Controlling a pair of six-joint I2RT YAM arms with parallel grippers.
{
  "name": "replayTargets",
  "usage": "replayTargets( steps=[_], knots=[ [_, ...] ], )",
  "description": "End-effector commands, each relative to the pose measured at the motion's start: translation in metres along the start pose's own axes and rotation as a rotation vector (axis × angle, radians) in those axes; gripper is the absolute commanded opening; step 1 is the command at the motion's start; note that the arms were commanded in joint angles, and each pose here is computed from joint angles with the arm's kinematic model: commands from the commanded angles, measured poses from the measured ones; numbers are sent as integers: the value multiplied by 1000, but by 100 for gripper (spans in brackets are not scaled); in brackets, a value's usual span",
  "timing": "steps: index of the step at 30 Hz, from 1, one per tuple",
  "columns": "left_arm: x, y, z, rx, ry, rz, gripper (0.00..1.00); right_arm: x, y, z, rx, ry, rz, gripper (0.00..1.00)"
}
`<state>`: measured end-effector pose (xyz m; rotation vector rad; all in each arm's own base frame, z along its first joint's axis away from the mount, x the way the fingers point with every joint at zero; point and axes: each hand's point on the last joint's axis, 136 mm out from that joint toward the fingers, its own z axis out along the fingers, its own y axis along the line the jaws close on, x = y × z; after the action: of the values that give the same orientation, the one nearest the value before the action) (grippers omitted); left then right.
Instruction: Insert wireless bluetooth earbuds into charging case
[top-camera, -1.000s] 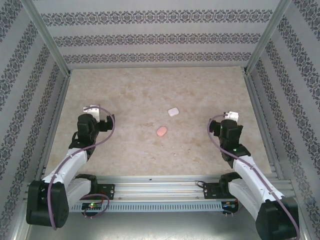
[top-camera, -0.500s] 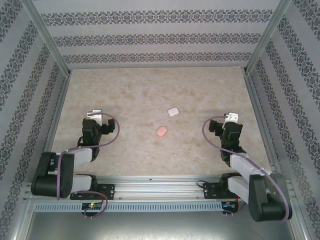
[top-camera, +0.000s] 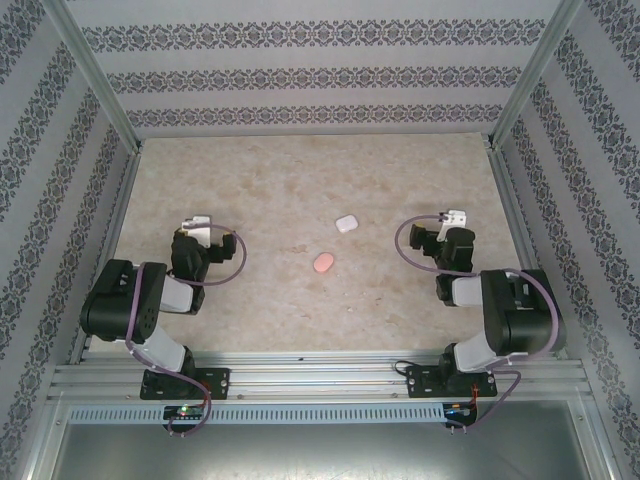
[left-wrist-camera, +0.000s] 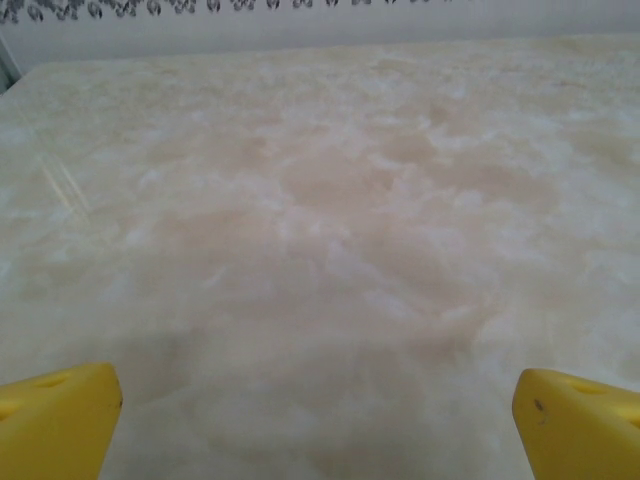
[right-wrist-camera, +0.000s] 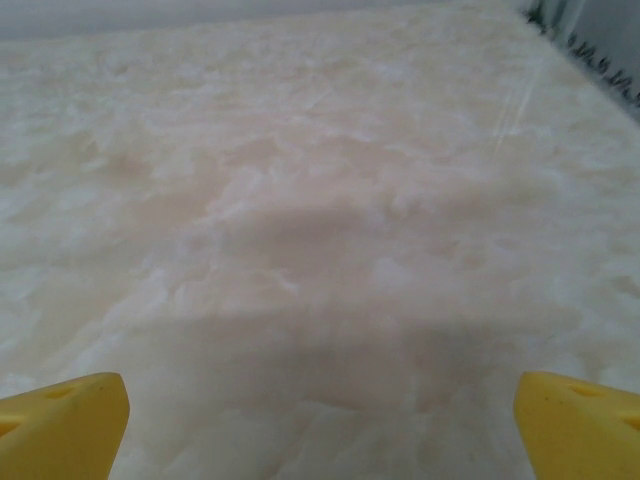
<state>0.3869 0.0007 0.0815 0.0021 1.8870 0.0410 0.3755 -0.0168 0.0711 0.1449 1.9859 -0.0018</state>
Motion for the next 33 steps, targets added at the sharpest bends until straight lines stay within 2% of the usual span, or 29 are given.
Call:
replayTargets(
  steps=[1,7,33],
  knots=[
    [-9,0,10,9,38,9,100,-39,13,4,-48,-108,-32,98],
    [-10,5,10,-20,30,3,100,-37,25,4,-59,-101,-92,98],
    [-9,5,10,-20,31,2,100,-37,25,6,-72,-92,-83,98]
  ],
)
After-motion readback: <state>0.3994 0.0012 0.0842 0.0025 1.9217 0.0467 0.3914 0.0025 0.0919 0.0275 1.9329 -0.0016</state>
